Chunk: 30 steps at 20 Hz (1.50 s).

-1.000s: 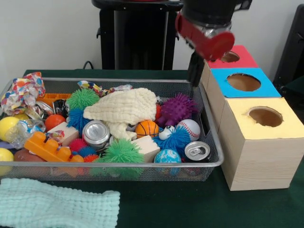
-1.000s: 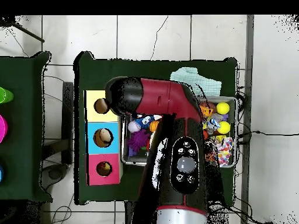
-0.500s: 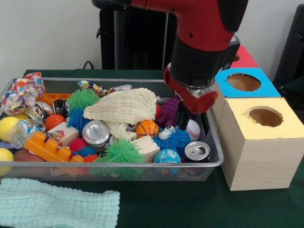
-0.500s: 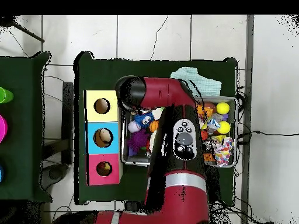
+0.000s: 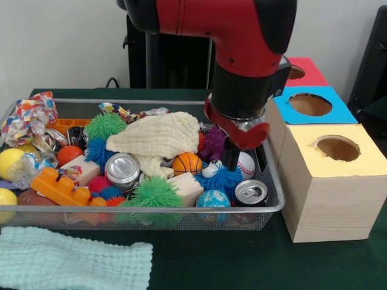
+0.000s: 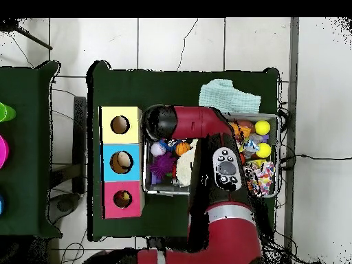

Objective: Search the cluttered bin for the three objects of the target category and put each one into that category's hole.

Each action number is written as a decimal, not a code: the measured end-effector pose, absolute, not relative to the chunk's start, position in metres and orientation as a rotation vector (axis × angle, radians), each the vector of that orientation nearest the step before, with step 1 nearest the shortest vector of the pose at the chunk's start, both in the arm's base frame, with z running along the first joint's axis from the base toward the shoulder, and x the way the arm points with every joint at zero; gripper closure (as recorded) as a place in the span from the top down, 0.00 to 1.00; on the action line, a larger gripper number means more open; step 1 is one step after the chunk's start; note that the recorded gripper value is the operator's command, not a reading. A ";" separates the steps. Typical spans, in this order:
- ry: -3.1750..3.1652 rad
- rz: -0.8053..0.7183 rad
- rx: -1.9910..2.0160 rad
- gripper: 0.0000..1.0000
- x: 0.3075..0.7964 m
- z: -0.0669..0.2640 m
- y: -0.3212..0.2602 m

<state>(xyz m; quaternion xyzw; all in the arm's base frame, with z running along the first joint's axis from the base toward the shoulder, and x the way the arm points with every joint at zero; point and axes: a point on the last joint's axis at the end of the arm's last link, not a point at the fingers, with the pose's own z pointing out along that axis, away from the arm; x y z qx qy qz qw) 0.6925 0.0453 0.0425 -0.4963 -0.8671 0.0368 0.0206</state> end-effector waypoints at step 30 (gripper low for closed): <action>-2.762 0.166 -1.377 0.00 0.582 0.109 -0.011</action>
